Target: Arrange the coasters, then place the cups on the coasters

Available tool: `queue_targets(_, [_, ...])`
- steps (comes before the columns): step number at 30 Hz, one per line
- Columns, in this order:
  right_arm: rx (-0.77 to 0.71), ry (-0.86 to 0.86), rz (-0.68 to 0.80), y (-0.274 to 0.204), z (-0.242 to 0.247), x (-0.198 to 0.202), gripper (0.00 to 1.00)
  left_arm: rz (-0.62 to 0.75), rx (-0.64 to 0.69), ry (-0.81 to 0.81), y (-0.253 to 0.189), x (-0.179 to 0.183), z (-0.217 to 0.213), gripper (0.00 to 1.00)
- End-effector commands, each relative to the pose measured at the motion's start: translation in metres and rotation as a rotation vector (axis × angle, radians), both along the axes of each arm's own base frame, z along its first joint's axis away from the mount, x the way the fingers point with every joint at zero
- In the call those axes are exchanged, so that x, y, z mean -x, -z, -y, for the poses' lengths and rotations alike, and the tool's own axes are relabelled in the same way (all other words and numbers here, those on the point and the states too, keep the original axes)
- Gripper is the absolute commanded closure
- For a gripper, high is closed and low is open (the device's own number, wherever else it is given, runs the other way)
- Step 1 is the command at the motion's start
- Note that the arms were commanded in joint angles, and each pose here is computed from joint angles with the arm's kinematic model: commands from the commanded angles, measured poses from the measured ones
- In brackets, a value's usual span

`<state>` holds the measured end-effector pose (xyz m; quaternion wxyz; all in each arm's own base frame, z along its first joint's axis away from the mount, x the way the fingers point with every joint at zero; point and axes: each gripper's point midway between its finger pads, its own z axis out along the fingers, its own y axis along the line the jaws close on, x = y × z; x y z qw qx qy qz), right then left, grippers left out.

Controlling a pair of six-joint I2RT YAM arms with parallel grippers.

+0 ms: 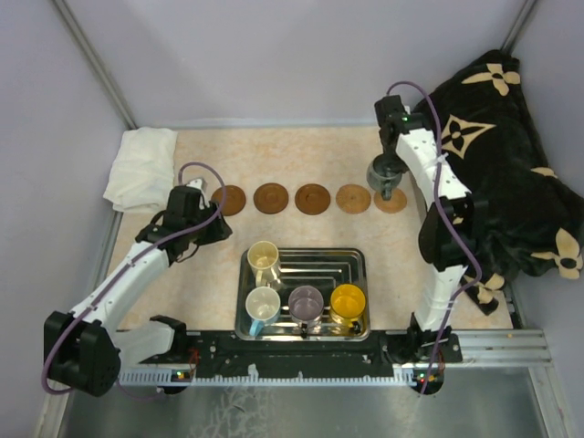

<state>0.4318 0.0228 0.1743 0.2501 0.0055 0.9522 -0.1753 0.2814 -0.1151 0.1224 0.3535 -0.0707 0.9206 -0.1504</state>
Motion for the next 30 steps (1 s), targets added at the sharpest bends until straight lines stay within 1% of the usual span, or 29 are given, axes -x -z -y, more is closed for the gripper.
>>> queue_targets(1, [-0.023, 0.04, 0.163, -0.027, 0.018, -0.025, 1.0, 0.035, 0.018, 0.011, -0.008, -0.01, 0.006, 0.48])
queue_targets(10, [-0.034, 0.074, 0.124, 0.026, 0.04, -0.019, 1.0, 0.028, 0.023, 0.016, -0.005, -0.016, 0.01, 0.48])
queue_targets(17, [-0.052, 0.077, 0.172, 0.022, 0.04, -0.026, 1.0, 0.021, 0.019, 0.014, -0.002, -0.016, 0.01, 0.48])
queue_targets(30, [-0.049, 0.075, 0.123, 0.042, 0.038, -0.031, 1.0, 0.016, 0.015, 0.013, -0.002, -0.015, 0.009, 0.48])
